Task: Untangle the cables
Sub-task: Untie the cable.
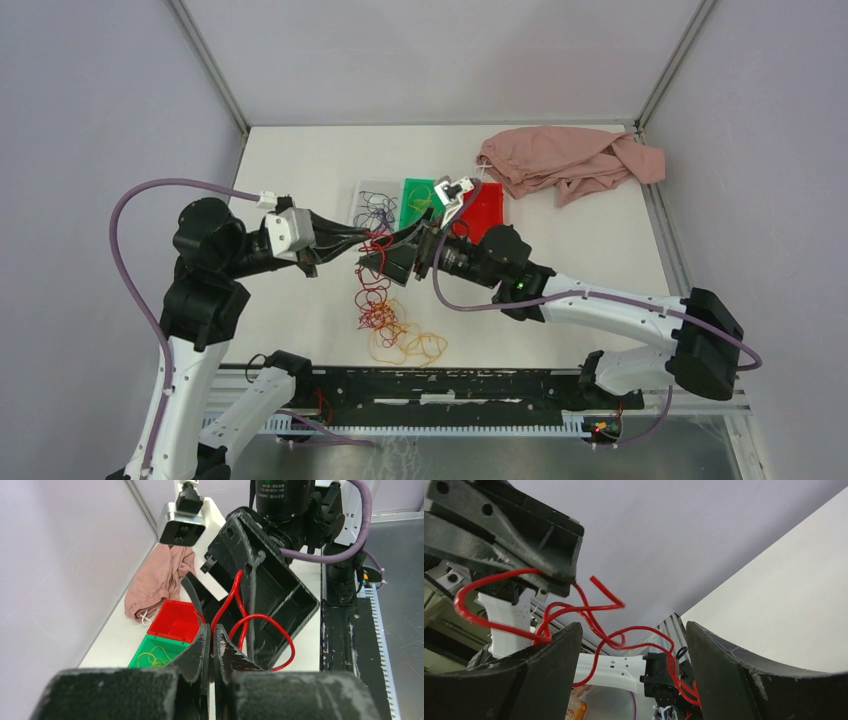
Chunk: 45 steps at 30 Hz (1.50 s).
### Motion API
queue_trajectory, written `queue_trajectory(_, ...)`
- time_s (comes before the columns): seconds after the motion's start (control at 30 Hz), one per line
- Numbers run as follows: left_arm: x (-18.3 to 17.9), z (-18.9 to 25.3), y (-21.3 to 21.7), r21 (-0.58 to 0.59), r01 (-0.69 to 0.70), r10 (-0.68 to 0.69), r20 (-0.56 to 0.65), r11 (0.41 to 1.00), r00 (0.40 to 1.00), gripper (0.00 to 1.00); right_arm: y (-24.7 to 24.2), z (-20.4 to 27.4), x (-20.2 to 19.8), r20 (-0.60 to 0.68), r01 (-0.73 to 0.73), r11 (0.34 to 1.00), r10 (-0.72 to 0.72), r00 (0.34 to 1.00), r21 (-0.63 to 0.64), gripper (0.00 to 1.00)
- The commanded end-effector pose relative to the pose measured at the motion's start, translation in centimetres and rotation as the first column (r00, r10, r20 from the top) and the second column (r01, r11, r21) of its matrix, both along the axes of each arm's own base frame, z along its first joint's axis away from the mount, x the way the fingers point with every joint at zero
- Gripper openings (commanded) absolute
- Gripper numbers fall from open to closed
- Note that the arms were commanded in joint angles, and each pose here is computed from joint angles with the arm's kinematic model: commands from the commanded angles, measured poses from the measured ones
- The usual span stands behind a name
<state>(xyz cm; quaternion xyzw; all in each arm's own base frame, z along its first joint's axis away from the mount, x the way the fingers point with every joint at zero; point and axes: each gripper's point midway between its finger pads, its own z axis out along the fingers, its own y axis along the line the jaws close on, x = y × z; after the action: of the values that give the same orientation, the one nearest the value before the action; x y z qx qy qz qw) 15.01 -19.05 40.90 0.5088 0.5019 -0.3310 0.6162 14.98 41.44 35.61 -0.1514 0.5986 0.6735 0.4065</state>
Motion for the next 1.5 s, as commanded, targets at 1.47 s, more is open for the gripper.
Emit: queue_trajectory(1.47, -2.9, 28.9, 5.1, -0.419, -0.126, 0.4, 0.672, 0.899, 0.623, 0.03, 2.1, -22.9, 5.3, -0.086, 0.267, 0.853, -0.339, 0.937, -0.449, 0.64)
